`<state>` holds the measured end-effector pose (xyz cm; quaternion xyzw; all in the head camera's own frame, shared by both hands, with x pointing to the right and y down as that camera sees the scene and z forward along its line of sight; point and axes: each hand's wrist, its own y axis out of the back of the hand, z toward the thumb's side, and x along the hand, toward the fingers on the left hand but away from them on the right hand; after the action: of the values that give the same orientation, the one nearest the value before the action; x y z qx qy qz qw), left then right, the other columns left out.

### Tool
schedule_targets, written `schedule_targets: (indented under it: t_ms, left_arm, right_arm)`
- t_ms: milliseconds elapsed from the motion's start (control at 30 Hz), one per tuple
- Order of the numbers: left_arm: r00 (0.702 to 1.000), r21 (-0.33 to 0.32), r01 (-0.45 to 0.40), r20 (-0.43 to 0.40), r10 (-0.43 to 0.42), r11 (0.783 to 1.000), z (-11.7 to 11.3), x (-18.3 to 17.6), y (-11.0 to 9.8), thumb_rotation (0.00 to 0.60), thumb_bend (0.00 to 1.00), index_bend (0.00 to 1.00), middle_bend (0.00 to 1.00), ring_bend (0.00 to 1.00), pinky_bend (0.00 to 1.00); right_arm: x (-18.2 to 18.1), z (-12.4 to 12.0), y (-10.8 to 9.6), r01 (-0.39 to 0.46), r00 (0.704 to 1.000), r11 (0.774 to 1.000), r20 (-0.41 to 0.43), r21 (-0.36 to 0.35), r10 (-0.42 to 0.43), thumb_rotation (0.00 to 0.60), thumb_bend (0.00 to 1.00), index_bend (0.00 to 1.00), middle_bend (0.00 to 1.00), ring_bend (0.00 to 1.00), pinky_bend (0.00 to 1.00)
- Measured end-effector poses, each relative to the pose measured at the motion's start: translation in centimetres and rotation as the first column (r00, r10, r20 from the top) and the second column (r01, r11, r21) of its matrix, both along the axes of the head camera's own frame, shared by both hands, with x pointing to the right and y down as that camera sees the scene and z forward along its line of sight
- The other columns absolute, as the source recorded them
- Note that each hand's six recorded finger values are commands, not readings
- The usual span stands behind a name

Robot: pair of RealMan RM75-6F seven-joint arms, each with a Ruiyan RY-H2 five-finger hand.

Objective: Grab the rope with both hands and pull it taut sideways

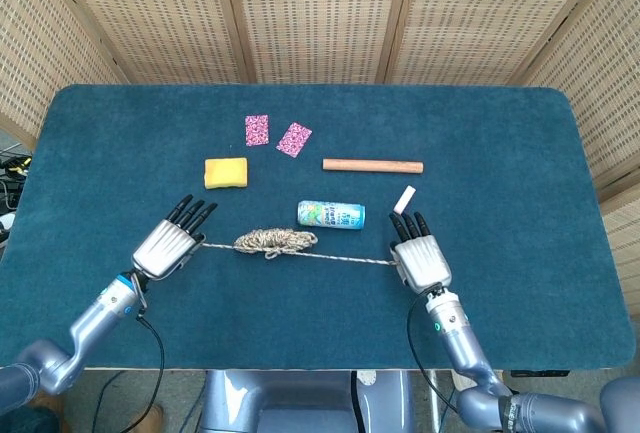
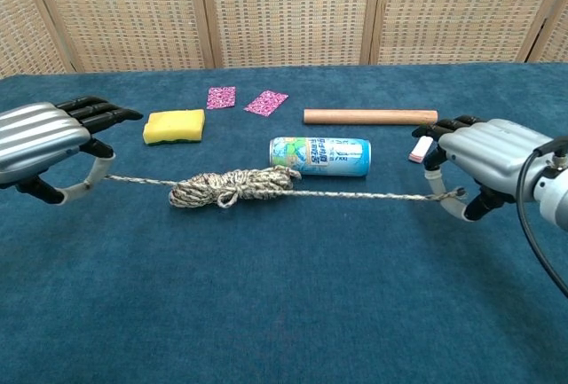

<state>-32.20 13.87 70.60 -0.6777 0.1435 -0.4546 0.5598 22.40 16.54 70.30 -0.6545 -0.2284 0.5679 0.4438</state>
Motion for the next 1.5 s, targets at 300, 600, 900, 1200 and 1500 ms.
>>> schedule_targets:
  t_ms: [300, 600, 900, 1200, 1500]
  left_arm:
    - [0.996, 0.002, 0.078, 0.041, -0.078, 0.997, 0.4, -4.8, -0.9, 0.6, 0.51, 0.7, 0.0, 0.0, 0.0]
    - [0.991, -0.018, 0.119, 0.056, -0.118, 0.993, 1.5, -6.7, -0.6, 0.6, 0.51, 0.7, 0.0, 0.0, 0.0]
    - [0.991, -0.022, 0.126, 0.046, -0.125, 0.992, 1.7, -6.8, -0.4, 0.6, 0.49, 0.68, 0.0, 0.0, 0.0]
    - [0.977, -0.067, 0.203, -0.057, -0.207, 0.977, 0.4, -7.2, -0.6, 0.6, 0.0, 0.0, 0.0, 0.0, 0.0]
    - [0.888, -0.094, 0.353, -0.28, -0.365, 0.931, -6.3, -8.3, -0.6, 0.6, 0.0, 0.0, 0.0, 0.0, 0.0]
  right_arm:
    - [4.1, -0.2, -2.3, -0.009, 0.991, 0.996, -0.133, 0.09, 0.021, 0.6, 0.45, 0.73, 0.05, 0.0, 0.0]
    - [6.3, 0.0, -2.9, -0.031, 0.982, 0.994, -0.183, 0.102, 0.049, 0.6, 0.45, 0.73, 0.06, 0.0, 0.0]
    - [6.4, 0.3, -2.8, -0.039, 0.981, 0.994, -0.187, 0.098, 0.057, 0.6, 0.42, 0.66, 0.05, 0.0, 0.0]
    - [6.1, -1.3, -2.9, -0.091, 0.991, 0.987, -0.082, 0.13, 0.102, 0.6, 0.0, 0.0, 0.0, 0.0, 0.0]
    - [5.8, -8.6, -3.2, -0.011, 0.996, 0.939, 0.087, 0.343, -0.02, 0.6, 0.0, 0.0, 0.0, 0.0, 0.0]
